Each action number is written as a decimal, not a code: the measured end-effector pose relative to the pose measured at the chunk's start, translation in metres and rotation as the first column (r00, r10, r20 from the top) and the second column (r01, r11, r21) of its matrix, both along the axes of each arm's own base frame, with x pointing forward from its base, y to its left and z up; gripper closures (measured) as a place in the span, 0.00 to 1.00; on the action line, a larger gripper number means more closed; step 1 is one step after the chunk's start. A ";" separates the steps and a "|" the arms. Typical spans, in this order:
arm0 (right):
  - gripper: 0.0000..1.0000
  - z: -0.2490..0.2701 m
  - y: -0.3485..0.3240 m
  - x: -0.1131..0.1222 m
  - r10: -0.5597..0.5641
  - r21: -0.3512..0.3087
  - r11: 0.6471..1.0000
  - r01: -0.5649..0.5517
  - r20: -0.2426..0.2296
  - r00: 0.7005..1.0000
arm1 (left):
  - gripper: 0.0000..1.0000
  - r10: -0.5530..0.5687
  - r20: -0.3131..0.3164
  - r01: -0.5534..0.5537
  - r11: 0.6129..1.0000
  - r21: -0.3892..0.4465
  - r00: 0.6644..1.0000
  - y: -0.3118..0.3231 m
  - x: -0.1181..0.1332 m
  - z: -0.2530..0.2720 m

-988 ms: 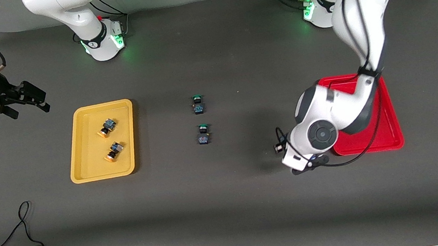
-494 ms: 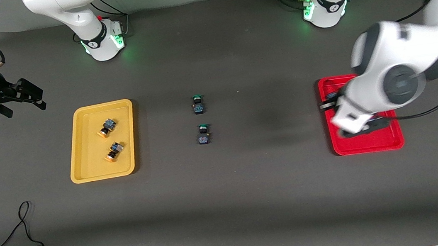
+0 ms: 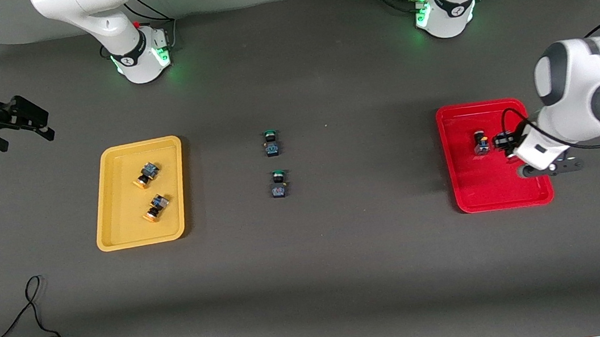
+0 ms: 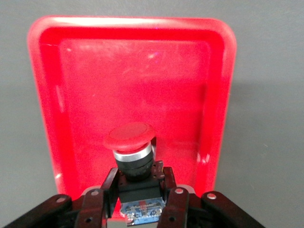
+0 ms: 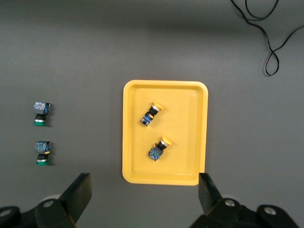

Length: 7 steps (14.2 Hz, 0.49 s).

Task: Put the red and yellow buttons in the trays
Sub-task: 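Carry the red button over the red tray with the left gripper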

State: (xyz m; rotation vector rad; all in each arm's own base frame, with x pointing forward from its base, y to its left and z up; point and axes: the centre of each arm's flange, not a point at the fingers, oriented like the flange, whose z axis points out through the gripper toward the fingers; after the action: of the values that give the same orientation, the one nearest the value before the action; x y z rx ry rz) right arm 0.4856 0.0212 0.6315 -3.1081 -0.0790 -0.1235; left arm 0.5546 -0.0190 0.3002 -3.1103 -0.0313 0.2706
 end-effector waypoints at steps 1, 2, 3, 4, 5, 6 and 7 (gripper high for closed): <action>0.00 0.003 0.000 -0.001 0.000 0.001 1.000 0.000 -0.005 1.000 | 0.58 -0.003 0.013 0.003 1.000 -0.003 1.000 -0.001 -0.010 -0.019; 0.00 0.005 0.000 -0.001 0.000 0.002 1.000 0.000 -0.002 1.000 | 0.58 -0.023 0.022 0.023 1.000 -0.001 0.999 -0.001 -0.017 -0.034; 0.00 0.005 0.000 0.002 0.000 0.003 1.000 0.000 -0.001 1.000 | 0.58 -0.057 0.025 0.057 0.998 0.003 0.998 0.001 -0.020 -0.043; 0.00 0.004 0.000 0.006 0.000 0.003 1.000 0.000 -0.005 1.000 | 0.58 -0.082 0.031 0.082 0.997 0.004 0.996 0.009 -0.018 -0.047; 0.00 0.001 0.001 0.010 0.001 0.003 1.000 -0.001 -0.009 1.000 | 0.58 -0.098 0.039 0.098 0.995 0.002 0.994 0.020 -0.016 -0.049; 0.00 0.000 0.002 0.014 0.003 0.003 1.000 -0.003 -0.012 1.000 | 0.58 -0.109 0.049 0.110 0.994 -0.003 0.993 0.031 -0.014 -0.053; 0.00 -0.001 0.002 0.016 0.004 0.003 1.000 -0.004 -0.013 1.000 | 0.58 -0.117 0.058 0.117 0.993 -0.009 0.991 0.041 -0.013 -0.058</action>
State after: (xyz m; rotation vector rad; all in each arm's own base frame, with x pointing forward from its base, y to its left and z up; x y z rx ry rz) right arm 0.5014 0.0233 0.6310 -3.1053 -0.0839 -0.1038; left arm 0.5416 0.0216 0.2418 -3.1156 0.1521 0.1797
